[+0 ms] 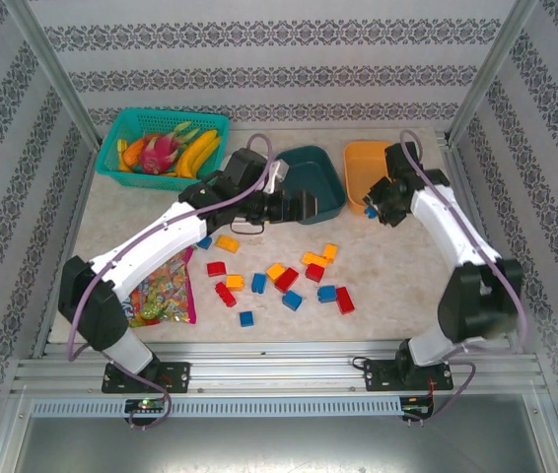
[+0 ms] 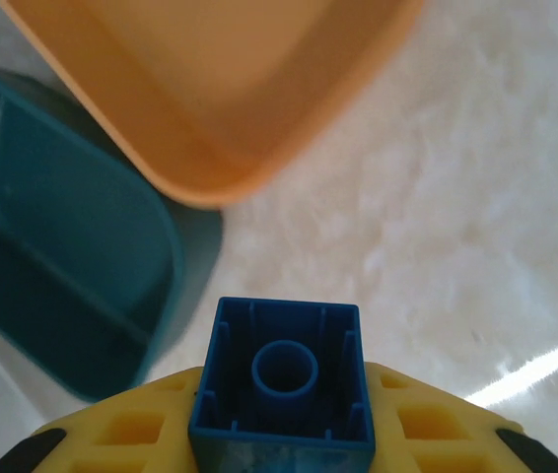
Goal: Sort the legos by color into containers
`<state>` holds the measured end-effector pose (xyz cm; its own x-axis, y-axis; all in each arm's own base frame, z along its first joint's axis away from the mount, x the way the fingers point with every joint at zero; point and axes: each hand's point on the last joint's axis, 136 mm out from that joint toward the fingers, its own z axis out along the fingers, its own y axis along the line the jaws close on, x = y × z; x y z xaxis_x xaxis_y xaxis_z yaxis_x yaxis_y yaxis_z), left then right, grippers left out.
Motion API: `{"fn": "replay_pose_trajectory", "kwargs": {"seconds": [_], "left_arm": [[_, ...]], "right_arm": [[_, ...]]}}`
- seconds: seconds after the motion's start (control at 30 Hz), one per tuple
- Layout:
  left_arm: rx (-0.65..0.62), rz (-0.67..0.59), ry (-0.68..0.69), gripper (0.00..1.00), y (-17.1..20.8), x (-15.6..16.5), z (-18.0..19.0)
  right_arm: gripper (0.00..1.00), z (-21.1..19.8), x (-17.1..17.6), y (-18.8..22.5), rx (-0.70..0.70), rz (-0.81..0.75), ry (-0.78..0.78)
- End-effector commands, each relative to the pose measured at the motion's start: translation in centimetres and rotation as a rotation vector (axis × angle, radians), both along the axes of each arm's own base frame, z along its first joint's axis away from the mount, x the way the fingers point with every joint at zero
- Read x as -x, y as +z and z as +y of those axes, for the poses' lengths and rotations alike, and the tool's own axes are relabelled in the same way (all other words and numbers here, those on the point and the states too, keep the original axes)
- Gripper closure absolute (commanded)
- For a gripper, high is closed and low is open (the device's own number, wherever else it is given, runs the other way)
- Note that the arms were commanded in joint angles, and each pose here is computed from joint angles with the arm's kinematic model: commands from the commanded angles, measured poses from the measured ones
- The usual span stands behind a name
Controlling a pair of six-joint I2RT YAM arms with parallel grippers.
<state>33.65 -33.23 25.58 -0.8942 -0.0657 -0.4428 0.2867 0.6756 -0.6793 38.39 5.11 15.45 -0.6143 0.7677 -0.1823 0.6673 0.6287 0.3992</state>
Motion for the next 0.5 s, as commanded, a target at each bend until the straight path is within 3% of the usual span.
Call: {"fn": "replay_pose_trajectory", "kwargs": {"seconds": [0.0,0.23,0.47], "left_arm": [[0.055,-0.039,0.035,0.0,2.0,-3.4,-0.8],[0.045,-0.044,0.071,0.0,1.5,-9.4,-2.6],[0.04,-0.032,0.096,0.0,0.3,-13.1,-3.0]], "right_arm": [[0.68,-1.4,-3.0,-1.3,0.07,0.03,0.053],[0.68,-2.5,-9.6,-5.5,0.004,0.1,0.043],[0.6,-3.2,-12.3,-9.1,-0.022,0.171,0.029]]}}
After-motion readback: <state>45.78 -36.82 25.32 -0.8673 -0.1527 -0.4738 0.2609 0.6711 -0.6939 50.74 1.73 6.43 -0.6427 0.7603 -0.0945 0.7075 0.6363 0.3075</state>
